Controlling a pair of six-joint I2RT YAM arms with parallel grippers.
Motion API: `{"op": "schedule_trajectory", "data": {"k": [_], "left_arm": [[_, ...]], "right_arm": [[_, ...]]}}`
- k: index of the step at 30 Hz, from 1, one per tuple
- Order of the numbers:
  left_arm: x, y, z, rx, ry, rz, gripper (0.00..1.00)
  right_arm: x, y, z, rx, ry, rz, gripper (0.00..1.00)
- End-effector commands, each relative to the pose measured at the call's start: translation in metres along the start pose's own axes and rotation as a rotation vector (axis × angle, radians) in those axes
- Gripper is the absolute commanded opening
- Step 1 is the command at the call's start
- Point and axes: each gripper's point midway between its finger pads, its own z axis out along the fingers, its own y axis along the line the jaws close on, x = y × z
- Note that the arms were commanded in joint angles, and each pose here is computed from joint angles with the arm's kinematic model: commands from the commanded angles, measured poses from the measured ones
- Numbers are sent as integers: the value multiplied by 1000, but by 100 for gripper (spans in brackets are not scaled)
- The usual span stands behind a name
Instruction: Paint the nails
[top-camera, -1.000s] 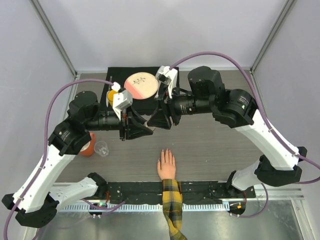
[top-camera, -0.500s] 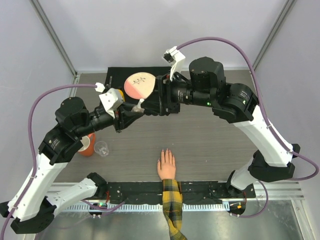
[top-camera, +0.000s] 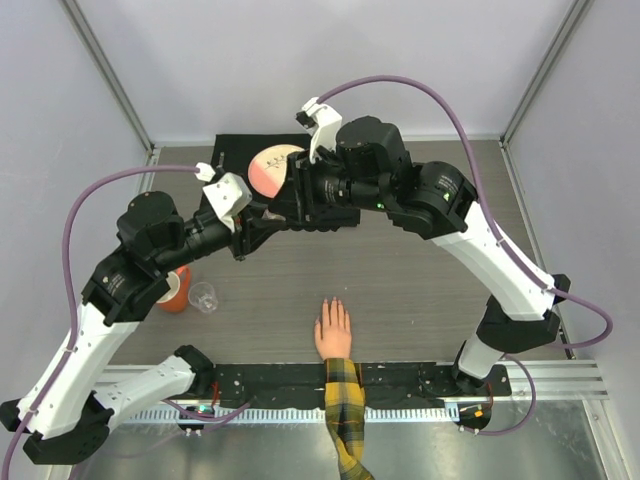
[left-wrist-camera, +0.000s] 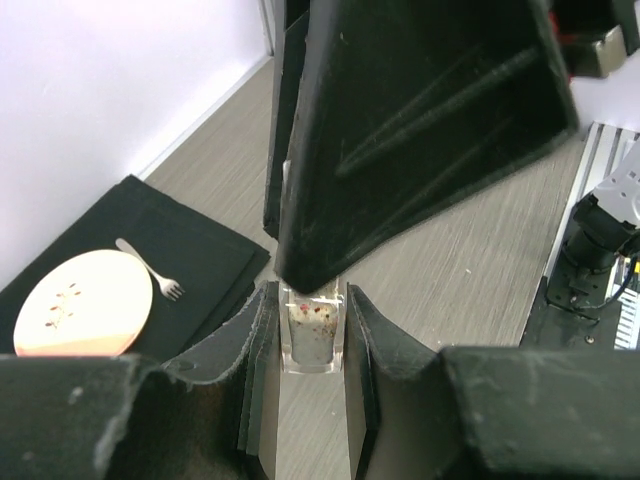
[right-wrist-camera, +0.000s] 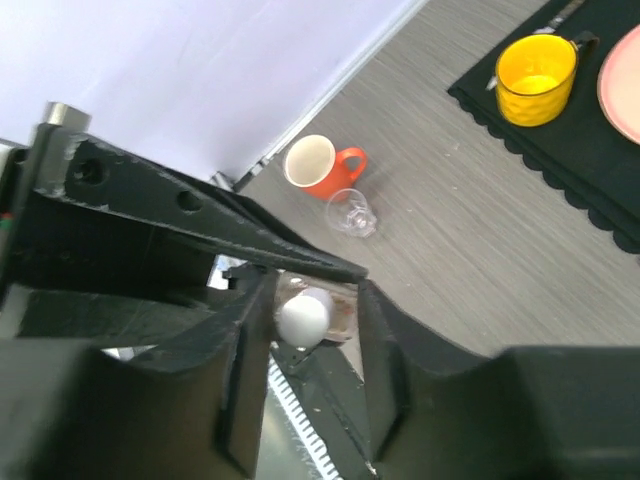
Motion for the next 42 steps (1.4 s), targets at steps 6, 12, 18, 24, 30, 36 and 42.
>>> {"op": "schedule_trajectory", "data": {"k": [6, 12, 18, 24, 30, 36, 42], "left_arm": [[-18, -34, -8, 178, -71, -8, 0], [-17, -114, -28, 696, 41, -255, 0], [-23, -105, -25, 612, -6, -234, 0], [-25, -106, -21, 627, -13, -255, 0], [-28, -96, -19, 552, -44, -207, 0], [-13, -84, -13, 475, 8, -185, 0], [-7, -77, -14, 427, 27, -153, 0]], "right_arm": [[18, 10, -22, -126, 50, -239, 1], [57, 0, -57, -414, 112, -279, 1], [55, 9, -66, -541, 150, -114, 1], [38, 14, -71, -527, 84, -126, 1], [21, 8, -72, -442, 24, -101, 1], [6, 4, -77, -366, -29, -95, 1], [8, 0, -81, -340, -25, -107, 1]]}}
